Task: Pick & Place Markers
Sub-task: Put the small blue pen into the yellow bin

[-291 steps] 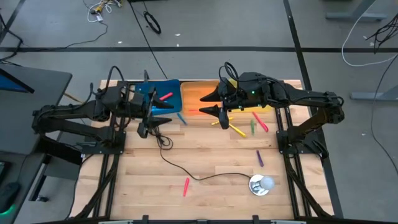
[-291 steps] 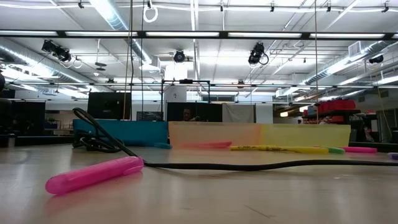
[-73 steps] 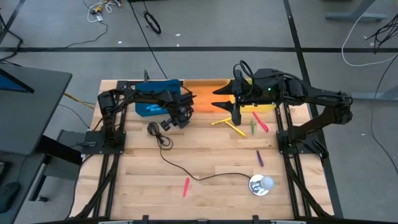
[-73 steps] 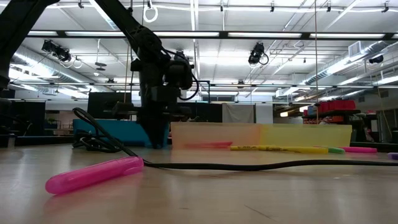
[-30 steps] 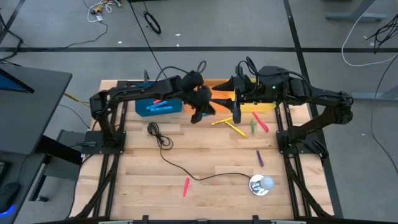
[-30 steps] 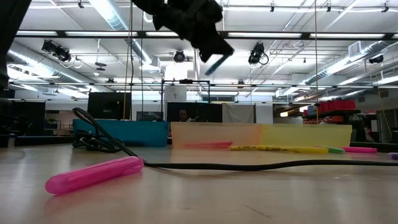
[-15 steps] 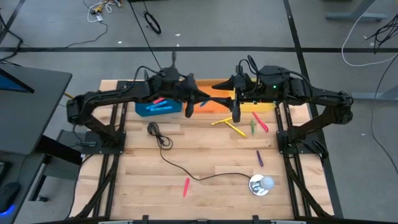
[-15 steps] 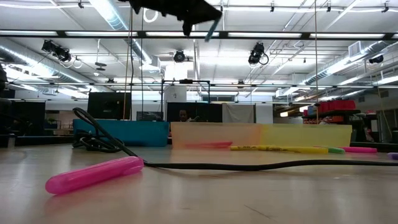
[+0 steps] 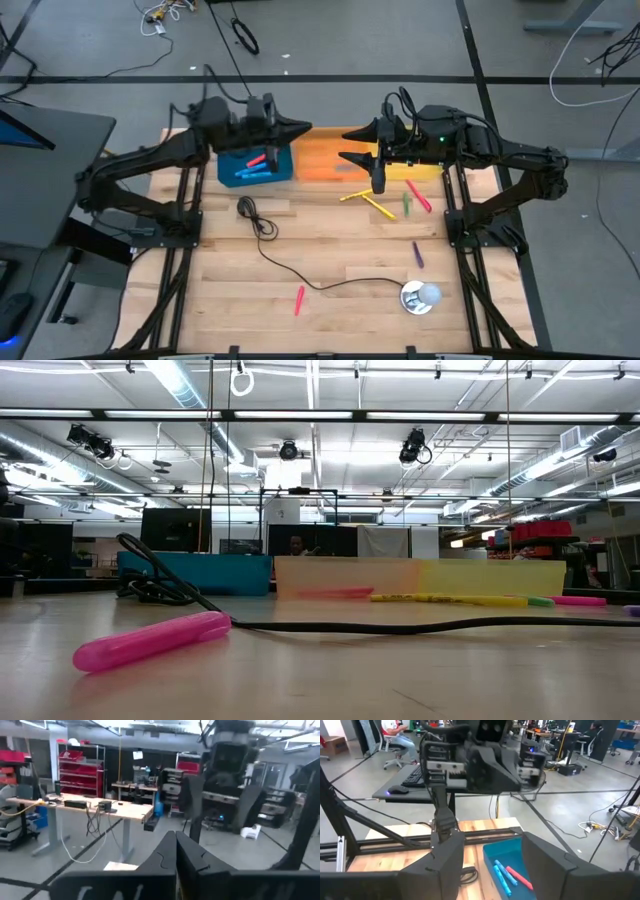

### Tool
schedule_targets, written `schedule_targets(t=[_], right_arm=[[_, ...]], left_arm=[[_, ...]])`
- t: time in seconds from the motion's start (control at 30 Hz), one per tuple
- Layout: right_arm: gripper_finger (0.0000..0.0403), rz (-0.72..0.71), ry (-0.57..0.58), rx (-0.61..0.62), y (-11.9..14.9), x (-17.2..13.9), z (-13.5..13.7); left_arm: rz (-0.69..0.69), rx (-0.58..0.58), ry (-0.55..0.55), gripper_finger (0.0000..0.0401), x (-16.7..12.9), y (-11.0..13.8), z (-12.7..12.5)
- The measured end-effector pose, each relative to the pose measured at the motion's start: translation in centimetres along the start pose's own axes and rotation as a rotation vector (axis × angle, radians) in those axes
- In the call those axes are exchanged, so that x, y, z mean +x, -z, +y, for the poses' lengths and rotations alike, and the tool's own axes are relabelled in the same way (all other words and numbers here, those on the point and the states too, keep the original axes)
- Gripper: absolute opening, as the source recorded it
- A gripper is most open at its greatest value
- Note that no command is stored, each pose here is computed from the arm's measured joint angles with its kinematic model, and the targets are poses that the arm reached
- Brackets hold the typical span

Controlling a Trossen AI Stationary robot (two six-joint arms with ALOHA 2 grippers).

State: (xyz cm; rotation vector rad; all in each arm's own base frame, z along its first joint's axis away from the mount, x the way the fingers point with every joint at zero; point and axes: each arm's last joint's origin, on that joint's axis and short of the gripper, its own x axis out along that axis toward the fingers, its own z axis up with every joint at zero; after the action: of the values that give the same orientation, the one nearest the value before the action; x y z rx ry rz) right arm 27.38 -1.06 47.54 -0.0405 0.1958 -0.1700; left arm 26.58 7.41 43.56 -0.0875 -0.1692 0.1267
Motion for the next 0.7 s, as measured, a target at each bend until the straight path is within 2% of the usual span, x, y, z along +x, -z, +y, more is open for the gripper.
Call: schedule_targets(t=[0.13,0.37,0.7], right_arm=[[0.0201,-0.002,0.017,0.043,-0.02,0.0,-0.05],[0.0201,0.009,0.017,0.045,0.09,0.0,-0.05],[0.0201,0.01,0.018,0.046,0.1,0.0,-0.07]], left_arm=[[-0.015,0.002,-0.002,0.0001,-0.28,-0.31,-0.24],[-0.01,-0.016,0.039,0.0001,-0.24,-0.28,-0.42],[-0.029,-0.001,0.013,0.0001,-0.21,-0.4,-0.39]])
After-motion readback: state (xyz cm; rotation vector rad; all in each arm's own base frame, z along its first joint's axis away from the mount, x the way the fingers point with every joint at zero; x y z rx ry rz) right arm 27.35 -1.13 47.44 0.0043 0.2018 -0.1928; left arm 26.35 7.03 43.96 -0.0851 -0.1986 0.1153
